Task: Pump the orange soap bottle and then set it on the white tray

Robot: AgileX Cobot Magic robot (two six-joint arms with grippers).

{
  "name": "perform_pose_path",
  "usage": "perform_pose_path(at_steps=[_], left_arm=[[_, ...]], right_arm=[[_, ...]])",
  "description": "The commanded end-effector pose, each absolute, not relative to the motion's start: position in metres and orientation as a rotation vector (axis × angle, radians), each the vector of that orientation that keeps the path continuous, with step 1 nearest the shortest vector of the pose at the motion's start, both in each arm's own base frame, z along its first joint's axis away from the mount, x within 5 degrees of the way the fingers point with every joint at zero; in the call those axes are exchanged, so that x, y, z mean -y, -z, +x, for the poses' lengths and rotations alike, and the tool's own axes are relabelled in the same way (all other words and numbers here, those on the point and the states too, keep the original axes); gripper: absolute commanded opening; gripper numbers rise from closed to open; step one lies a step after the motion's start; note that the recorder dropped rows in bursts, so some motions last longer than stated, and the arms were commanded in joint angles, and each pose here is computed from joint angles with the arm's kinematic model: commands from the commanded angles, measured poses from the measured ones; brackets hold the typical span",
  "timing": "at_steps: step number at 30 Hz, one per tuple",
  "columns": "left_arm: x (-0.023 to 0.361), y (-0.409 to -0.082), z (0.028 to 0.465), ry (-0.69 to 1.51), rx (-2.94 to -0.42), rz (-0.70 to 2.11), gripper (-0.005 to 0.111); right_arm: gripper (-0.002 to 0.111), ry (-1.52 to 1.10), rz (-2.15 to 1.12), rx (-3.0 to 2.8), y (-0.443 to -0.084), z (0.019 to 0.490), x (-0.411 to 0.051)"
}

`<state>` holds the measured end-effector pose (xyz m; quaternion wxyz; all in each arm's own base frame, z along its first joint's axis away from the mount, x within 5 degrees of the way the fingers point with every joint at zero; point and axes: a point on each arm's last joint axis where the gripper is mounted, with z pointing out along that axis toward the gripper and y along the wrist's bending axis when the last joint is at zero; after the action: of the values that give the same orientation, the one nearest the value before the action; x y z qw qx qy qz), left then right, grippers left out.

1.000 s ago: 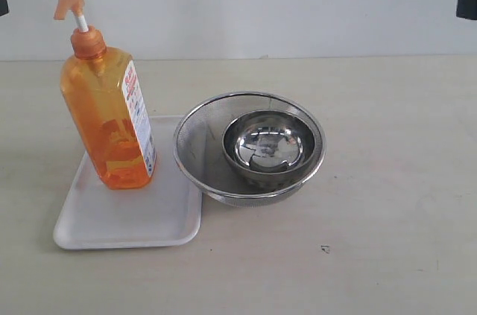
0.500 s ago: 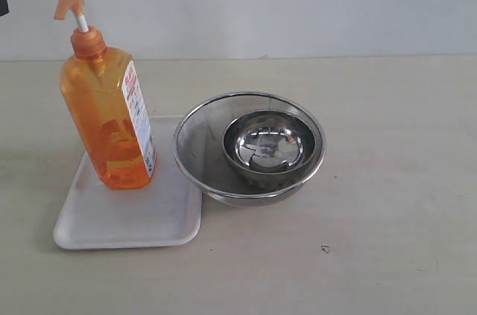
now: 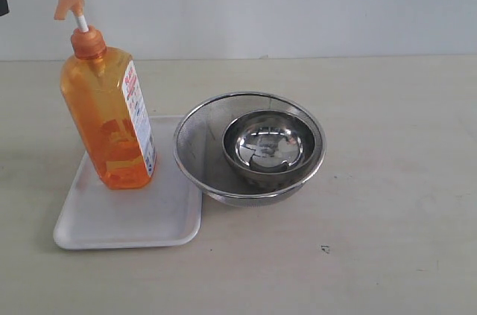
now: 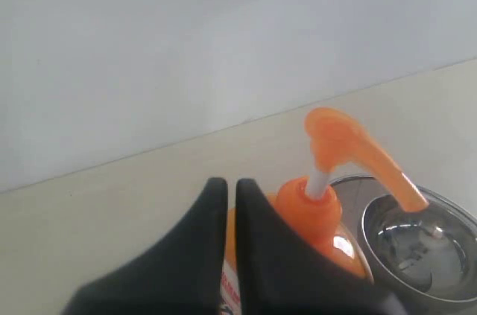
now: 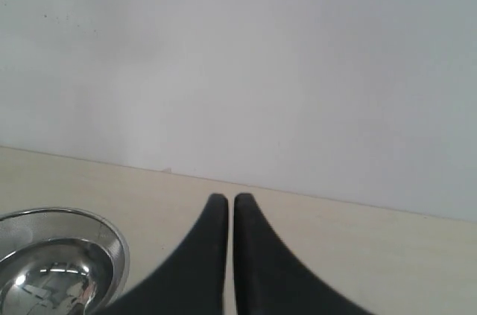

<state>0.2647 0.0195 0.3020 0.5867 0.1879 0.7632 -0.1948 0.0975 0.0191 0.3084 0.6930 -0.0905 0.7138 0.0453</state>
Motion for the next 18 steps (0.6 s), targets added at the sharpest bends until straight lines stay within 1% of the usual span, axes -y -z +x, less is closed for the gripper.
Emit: perform_pose_path(at_steps=[1,13,18], left_arm=[[-0.02,-0.305,0.264,0.453,-1.773,0.431,0.005],[-0.02,-0.305,0.264,0.453,-1.773,0.431,0.005],[-0.02,-0.305,0.264,0.453,-1.773,0.431,0.005]], right_arm=[[0.0,-0.086,-0.208,-1.586,-0.299,0.09,-0.017],[0.0,-0.086,-0.208,-1.583,-0.262,0.072,-0.013],[0.0,-0.057,-0.159,-1.584,-0.249,0.068,-0.009]])
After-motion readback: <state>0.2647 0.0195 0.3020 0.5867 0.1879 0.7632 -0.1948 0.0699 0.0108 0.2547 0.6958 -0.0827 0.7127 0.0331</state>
